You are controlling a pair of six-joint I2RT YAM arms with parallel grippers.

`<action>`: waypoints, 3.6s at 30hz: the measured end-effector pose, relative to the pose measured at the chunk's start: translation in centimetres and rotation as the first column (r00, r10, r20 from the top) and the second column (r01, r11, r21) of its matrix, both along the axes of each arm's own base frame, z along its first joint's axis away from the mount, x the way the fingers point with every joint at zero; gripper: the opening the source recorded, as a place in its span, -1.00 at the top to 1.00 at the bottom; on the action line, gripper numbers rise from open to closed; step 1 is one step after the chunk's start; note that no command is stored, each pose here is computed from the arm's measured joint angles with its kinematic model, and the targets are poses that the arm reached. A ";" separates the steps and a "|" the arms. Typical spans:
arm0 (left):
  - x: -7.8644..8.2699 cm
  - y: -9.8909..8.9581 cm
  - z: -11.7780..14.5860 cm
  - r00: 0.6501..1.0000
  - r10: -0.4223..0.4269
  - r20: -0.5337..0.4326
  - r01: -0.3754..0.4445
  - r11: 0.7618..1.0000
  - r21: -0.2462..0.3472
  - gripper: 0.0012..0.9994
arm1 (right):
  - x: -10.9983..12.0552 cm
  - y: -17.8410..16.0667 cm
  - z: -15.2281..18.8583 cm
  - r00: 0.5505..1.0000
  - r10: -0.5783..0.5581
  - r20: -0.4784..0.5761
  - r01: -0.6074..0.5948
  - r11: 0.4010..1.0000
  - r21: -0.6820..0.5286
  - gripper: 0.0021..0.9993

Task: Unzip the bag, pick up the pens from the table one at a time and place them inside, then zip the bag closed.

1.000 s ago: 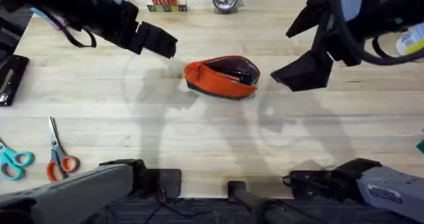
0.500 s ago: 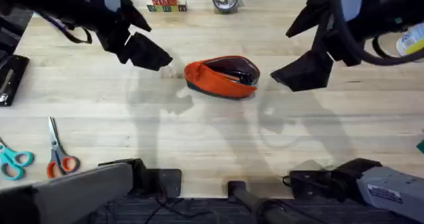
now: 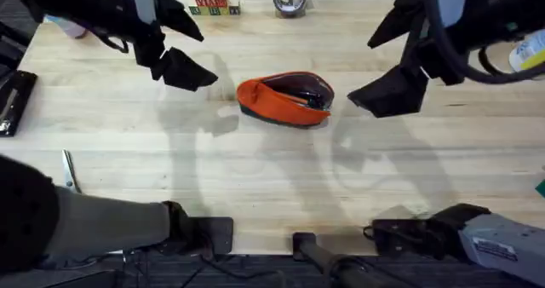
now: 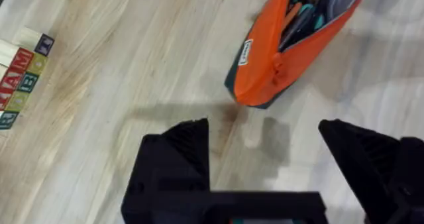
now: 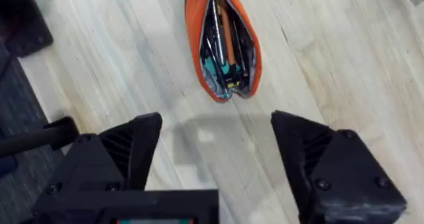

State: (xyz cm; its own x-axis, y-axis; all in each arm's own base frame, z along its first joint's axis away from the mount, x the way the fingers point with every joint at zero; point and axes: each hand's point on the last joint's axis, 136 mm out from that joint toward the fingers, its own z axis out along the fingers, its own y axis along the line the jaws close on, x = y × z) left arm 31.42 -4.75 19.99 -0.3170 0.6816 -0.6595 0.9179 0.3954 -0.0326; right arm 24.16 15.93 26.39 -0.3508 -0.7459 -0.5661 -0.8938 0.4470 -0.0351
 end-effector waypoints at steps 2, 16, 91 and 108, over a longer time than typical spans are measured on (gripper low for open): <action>0.5 0.1 -0.3 1.000 -0.003 0.006 0.003 1.000 0.001 -0.99 | 0.0 0.0 0.0 1.000 0.000 0.000 0.000 1.000 0.000 -1.00; 2.4 -0.7 -2.6 0.989 -0.131 0.074 0.137 0.987 -0.082 -0.98 | 0.0 0.0 0.0 1.000 0.000 0.000 0.000 1.000 0.000 -1.00; 2.8 -1.2 -10.0 0.946 -0.285 0.152 0.323 0.869 -0.376 -0.99 | 0.0 0.0 0.0 1.000 0.000 0.000 0.000 1.000 0.000 -1.00; 2.9 -1.2 -10.2 0.944 -0.290 0.156 0.329 0.871 -0.365 -0.99 | 0.1 0.0 0.1 1.000 0.000 0.004 0.000 1.000 0.002 -1.00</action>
